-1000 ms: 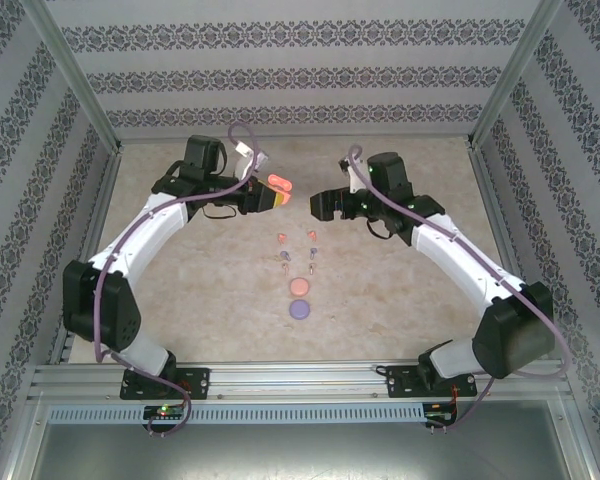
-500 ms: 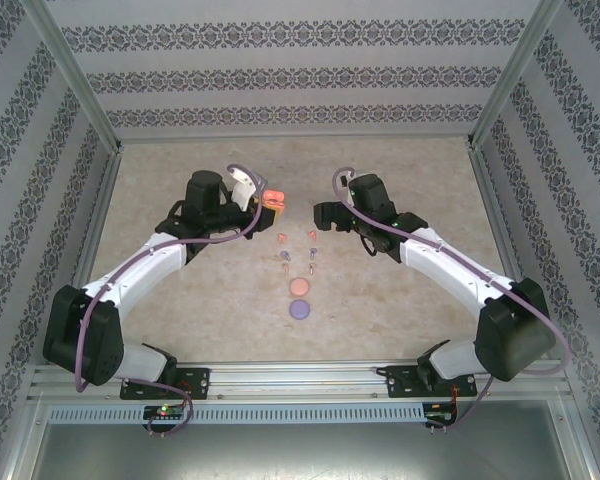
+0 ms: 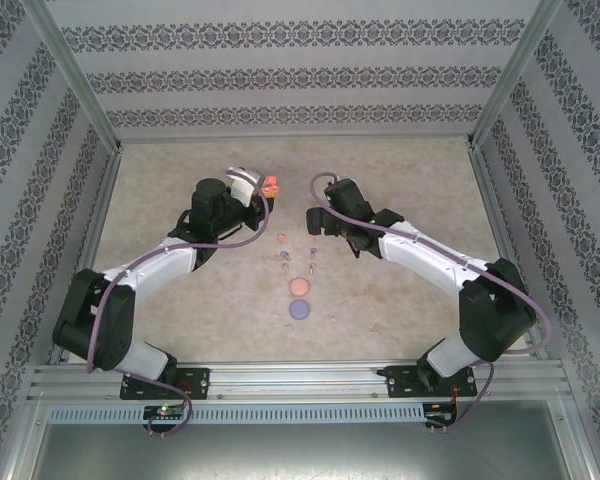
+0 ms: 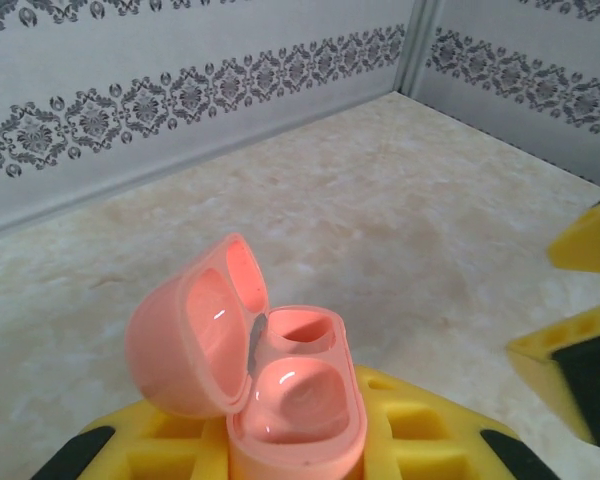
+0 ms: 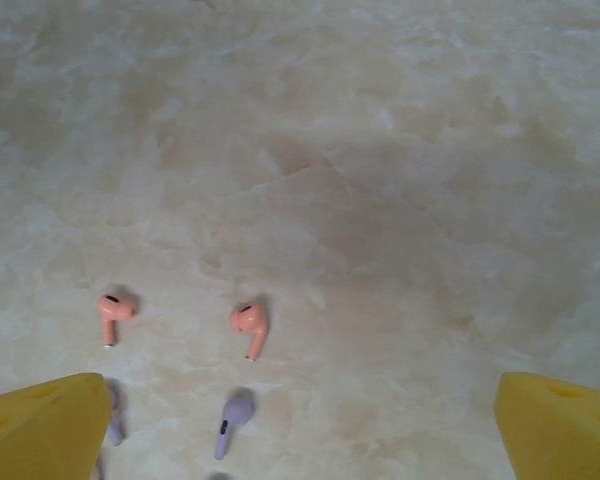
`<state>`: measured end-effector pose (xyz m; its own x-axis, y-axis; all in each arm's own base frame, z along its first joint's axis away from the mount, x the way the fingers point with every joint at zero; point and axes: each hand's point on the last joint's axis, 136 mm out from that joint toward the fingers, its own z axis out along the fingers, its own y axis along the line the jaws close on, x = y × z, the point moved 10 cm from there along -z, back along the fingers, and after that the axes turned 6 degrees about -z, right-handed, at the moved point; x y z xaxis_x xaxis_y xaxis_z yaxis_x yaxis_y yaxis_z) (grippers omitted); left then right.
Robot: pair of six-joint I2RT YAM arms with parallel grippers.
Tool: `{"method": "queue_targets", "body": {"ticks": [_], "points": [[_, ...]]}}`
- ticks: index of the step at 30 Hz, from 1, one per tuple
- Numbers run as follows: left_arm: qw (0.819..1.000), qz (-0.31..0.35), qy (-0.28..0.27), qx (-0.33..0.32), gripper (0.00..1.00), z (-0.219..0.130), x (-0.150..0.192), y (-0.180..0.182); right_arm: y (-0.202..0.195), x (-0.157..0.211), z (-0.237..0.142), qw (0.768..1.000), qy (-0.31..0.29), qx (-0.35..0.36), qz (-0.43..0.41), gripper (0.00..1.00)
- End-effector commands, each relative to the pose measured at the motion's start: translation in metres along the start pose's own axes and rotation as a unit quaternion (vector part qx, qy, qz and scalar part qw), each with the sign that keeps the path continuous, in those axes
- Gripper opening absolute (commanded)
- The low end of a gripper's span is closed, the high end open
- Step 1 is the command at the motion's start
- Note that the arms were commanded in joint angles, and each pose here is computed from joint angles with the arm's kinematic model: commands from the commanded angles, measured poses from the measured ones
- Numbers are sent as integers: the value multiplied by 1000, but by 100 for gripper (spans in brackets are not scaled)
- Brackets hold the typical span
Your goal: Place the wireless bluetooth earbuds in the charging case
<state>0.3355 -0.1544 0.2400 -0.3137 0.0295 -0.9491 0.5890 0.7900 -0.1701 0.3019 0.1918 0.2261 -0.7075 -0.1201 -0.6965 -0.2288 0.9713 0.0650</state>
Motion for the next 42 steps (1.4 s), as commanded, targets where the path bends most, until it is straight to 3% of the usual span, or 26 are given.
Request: {"method": "queue_targets", "body": {"ticks": [1,13,27,42], "points": [[996,14,-80,-20,0,7,-11,1,10,-12,-6,999,11,-39,19,94],[976,-59,-196,-74,0,0,-5,38,31,-16,30,989,107,-65,84,79],[960,-83,-249,-103,0,-33,-14,47,72,-7,75,981,167,-34,93,70],[944,-84,-300,-108,0,-55,-36,40,97,0,110,977,182,17,114,56]]}}
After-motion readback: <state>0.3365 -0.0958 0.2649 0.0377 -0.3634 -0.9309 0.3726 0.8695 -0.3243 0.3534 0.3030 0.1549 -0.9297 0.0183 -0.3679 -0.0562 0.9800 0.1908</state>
